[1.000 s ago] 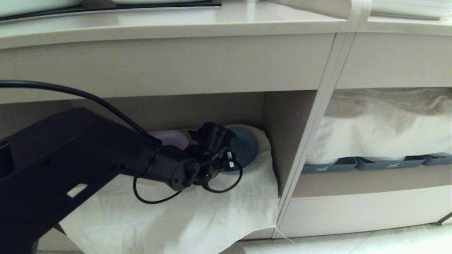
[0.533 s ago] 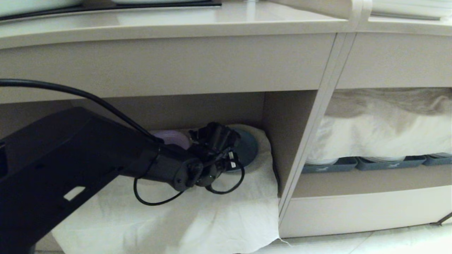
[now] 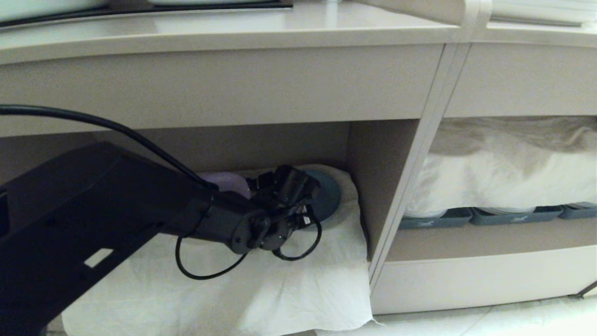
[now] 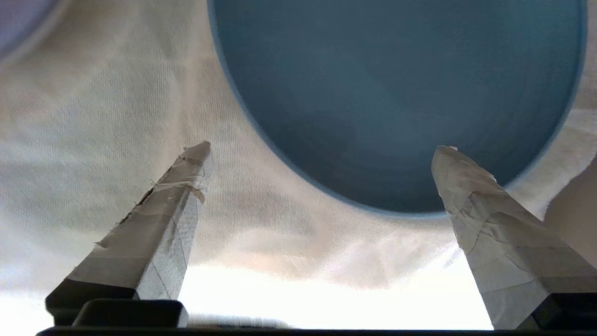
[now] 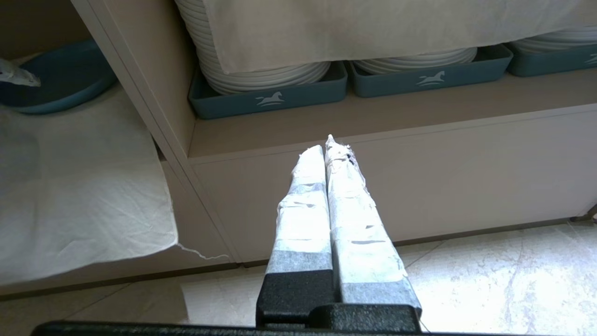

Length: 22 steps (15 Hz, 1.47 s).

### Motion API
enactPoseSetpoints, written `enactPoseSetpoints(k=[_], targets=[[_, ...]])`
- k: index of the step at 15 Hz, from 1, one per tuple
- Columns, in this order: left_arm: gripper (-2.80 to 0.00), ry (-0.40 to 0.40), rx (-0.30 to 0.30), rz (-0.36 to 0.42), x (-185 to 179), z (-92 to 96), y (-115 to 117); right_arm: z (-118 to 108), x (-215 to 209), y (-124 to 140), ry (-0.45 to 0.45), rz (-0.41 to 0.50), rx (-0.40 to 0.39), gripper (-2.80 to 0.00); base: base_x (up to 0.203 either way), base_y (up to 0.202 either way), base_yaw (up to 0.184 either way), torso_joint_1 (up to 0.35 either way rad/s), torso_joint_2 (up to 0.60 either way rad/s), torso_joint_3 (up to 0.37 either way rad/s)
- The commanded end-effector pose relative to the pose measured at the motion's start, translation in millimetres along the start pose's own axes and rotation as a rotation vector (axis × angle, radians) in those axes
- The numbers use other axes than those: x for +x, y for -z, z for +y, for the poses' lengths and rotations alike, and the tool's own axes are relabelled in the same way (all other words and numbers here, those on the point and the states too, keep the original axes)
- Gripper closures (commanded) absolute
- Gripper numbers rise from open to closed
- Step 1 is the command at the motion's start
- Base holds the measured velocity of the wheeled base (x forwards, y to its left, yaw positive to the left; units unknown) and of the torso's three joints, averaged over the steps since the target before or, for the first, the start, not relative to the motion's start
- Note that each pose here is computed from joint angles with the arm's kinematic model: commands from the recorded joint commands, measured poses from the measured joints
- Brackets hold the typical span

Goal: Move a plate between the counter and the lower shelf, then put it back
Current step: Pick up the plate in the cupboard

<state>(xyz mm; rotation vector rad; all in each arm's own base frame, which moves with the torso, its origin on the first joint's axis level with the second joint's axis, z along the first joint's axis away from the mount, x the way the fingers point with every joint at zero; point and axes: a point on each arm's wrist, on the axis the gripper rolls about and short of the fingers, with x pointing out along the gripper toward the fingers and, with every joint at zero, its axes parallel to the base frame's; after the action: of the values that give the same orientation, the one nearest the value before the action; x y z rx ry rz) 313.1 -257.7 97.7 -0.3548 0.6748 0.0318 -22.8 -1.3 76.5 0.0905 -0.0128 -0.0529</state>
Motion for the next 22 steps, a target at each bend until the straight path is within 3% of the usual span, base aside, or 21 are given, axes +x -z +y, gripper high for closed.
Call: enactPoseSetpoints(k=[1, 11, 22], targets=[[-2.80, -0.011, -0.028, 0.005, 1, 1.0, 2, 0, 0, 0, 0.000, 0.001, 0.000, 0.00, 0.000, 0.000, 0.000, 0.000, 0.00, 0.000], [-2.80, -0.054, -0.039, 0.021, 13, 8.7, 3, 0, 0, 0, 0.000, 0.000, 0.000, 0.00, 0.000, 0.000, 0.000, 0.000, 0.00, 0.000], [-2.80, -0.058, -0.074, -0.010, 23, 4.4, -5, 0, 0, 0, 0.000, 0.000, 0.000, 0.00, 0.000, 0.000, 0.000, 0.000, 0.00, 0.000]])
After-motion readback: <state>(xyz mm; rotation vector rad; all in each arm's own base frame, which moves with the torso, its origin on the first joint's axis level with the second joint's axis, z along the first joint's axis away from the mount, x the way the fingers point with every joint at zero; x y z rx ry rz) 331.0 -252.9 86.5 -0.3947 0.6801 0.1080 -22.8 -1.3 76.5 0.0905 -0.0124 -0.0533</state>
